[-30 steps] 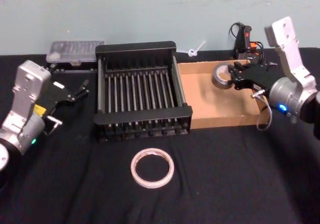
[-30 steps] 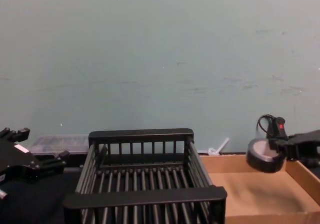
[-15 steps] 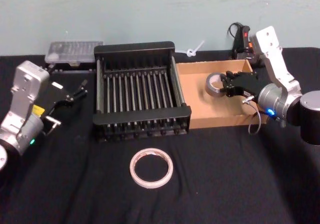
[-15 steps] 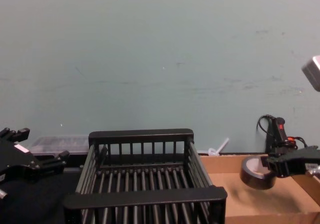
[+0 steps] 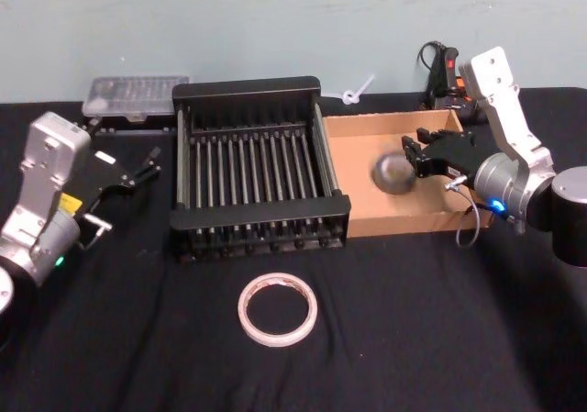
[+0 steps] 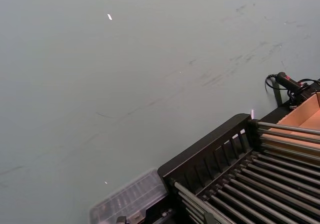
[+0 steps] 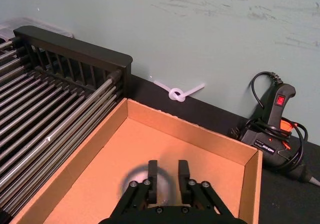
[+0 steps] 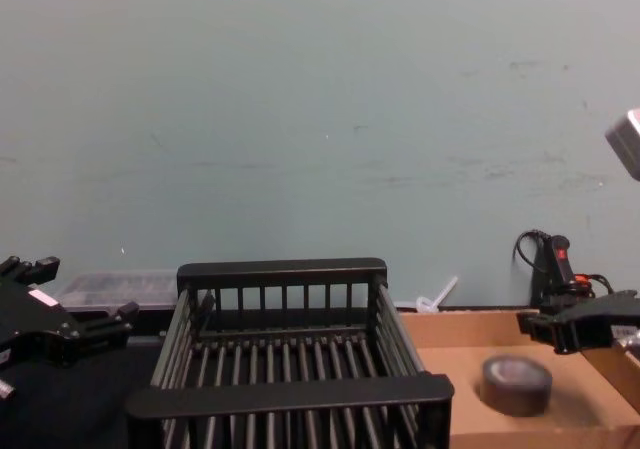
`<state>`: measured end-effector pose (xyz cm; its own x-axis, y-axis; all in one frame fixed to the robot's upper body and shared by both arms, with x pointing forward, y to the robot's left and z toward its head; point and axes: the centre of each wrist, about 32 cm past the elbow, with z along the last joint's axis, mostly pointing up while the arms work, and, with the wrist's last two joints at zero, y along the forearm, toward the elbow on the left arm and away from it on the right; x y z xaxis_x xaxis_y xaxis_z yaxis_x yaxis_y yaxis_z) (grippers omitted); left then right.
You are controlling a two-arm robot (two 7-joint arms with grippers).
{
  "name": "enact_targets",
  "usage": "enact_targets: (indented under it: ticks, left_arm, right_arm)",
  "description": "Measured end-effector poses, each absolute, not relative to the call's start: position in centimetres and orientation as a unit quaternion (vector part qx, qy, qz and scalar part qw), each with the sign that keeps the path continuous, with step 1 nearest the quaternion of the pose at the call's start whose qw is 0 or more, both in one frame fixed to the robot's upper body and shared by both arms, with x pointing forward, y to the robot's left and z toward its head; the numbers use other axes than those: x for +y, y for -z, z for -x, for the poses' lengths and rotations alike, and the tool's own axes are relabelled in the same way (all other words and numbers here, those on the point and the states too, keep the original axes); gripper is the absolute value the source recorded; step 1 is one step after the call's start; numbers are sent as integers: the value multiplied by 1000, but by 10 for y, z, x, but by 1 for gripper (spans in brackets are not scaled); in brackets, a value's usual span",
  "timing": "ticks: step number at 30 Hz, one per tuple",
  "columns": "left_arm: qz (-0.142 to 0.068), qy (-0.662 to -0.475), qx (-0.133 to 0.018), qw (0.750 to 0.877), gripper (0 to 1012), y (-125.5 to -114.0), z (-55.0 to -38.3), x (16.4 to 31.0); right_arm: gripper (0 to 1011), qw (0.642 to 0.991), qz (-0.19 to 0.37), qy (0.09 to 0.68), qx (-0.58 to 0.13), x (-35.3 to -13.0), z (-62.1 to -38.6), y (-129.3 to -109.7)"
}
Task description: Pick up the white tape and place it into the black box , Pick up the silver tape and place it into the brown box.
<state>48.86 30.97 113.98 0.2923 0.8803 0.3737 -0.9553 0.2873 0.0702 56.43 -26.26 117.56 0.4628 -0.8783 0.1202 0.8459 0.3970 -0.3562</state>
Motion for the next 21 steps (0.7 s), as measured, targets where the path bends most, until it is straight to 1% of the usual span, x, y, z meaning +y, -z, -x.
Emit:
enact_targets:
  ticks: [6, 8, 10, 11, 13, 16, 17, 18, 21]
  left_arm:
    - [-142, -580, -132, 791, 1002, -1140, -489, 310]
    - [-141, -580, -132, 791, 1001, -1140, -489, 310]
    - [-141, -580, -132, 791, 1001, -1140, -489, 310]
    - [-141, -580, -132, 791, 1001, -1140, -489, 310]
    - [-141, -580, -132, 791, 1001, -1140, -489, 310]
    - [-141, -580, -132, 791, 1001, -1140, -489, 310]
    - [-141, -580, -132, 791, 1001, -1140, -489, 310]
    - [-141, -580, -132, 791, 1001, -1140, -489, 310]
    - [-142, -580, -132, 791, 1001, -1140, -489, 310]
  right_arm:
    - [411, 835, 186, 516, 44, -263, -564, -1176]
    - [496, 835, 186, 517, 44, -263, -564, -1176]
    - [534, 835, 186, 517, 44, -263, -564, -1176]
    - [596, 835, 186, 517, 44, -263, -564, -1176]
    - [638, 835, 186, 517, 44, -263, -564, -1176]
    - [757, 835, 186, 517, 44, -263, -564, -1176]
    - [757, 835, 186, 517, 44, -263, -564, -1176]
    - [812, 835, 186, 517, 44, -263, -564, -1176]
    - [893, 835, 185, 517, 44, -263, -564, -1176]
